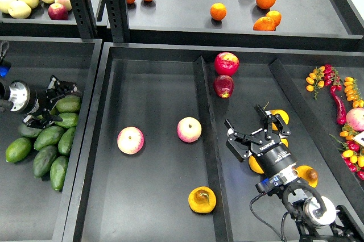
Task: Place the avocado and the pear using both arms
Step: 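Raise the left gripper away from the avocado bin, then move the right gripper down to the yellow-orange pear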
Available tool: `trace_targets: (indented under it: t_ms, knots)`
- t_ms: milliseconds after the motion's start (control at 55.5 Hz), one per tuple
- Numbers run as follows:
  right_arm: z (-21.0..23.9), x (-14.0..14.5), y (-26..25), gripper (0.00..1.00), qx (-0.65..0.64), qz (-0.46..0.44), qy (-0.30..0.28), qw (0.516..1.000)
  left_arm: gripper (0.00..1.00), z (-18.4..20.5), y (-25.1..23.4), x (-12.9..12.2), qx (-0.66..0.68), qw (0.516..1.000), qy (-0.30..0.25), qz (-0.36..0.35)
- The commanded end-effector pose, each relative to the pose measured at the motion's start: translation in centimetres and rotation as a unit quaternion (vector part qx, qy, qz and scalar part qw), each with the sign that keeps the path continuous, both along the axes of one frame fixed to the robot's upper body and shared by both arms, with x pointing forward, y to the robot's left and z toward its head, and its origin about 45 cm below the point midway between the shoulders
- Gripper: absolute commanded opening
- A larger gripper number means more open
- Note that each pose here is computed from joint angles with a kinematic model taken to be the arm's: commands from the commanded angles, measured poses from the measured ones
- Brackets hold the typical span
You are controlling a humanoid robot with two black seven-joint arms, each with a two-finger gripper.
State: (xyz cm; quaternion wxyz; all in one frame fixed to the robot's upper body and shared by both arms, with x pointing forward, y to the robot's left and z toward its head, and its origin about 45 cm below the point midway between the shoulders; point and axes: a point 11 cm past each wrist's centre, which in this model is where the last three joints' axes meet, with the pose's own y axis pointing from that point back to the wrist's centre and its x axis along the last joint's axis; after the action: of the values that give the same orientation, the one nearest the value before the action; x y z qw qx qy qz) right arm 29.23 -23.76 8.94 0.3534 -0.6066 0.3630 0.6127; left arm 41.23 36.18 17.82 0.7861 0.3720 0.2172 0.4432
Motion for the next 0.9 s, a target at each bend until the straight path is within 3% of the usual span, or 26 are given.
trace_targets:
  t_ms: [0, 270, 595, 883]
  knots:
    - [-0.2, -0.2, 0.0, 1.0, -0.001, 0.0, 0.004, 1.0, 0.99, 2.8, -1.1, 1.7, -0.112, 0.992, -0.037, 0.046]
    - [-0.8, -0.6, 0.8, 1.0, -0.004, 0.015, 0.012, 1.0, 0.99, 2.6, -2.4, 1.1, -0.391, 0.904, -0.053, 0.166]
    - [-1.3, -1.3, 3.3, 1.0, -0.008, 0.059, 0.02, 0.998, 0.99, -4.4, -5.2, -5.4, -0.6, 0.743, -0.042, 0.294]
    - [-1.3, -2.3, 6.5, 1.0, -0.01, 0.116, 0.013, 0.993, 0.99, -6.4, -5.8, -11.1, -0.64, 0.69, -0.049, 0.334]
